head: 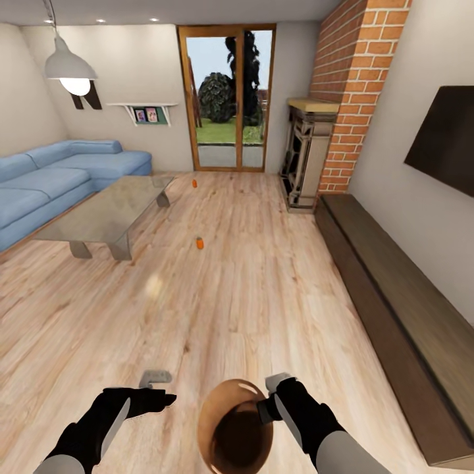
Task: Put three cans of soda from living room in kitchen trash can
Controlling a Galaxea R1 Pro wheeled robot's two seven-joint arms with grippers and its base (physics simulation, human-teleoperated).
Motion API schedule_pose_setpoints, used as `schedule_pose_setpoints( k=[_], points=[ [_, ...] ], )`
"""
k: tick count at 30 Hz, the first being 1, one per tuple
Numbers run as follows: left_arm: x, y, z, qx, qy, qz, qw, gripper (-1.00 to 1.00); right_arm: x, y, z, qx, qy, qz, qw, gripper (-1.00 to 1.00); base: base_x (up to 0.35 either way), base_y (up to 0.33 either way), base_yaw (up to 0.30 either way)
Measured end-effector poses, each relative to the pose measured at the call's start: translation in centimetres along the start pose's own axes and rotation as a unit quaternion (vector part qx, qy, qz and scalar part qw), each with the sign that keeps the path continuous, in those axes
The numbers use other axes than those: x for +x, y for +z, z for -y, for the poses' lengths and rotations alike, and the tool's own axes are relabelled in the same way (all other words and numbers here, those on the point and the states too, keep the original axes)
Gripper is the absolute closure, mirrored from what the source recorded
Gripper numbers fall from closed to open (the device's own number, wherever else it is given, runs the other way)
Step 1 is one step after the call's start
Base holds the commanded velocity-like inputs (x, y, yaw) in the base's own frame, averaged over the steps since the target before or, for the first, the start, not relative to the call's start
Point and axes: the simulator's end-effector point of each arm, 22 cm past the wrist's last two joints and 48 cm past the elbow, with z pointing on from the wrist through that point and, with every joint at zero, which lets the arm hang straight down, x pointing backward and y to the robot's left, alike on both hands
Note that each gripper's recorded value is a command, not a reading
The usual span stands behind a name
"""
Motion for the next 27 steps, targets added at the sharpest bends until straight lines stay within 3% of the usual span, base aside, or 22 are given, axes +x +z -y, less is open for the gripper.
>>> schedule_pose_setpoints(
  k=[14, 24, 27],
  points=[
    [0.08, -0.01, -0.08, 0.000, 0.000, -0.001, 1.0000, -1.00, 0.13, 0.09, -0.51, -0.010, -0.003, 0.000, 0.9999, 1.00, 0.238, 0.283, -0.003],
    [0.09, -0.01, 0.45, 0.013, 0.001, 0.000, 0.9999, -1.00, 0.12, 0.15, -0.02, -0.011, 0.002, 0.002, 0.9999, 1.00, 0.033, 0.343, -0.169],
    [0.06, -0.01, 0.68, 0.018, 0.002, 0.001, 0.9998, -1.00, -0.45, 0.34, -0.17, -0.014, 0.004, 0.022, 0.9997, 1.00, 0.002, 0.350, -0.029]
  ],
)
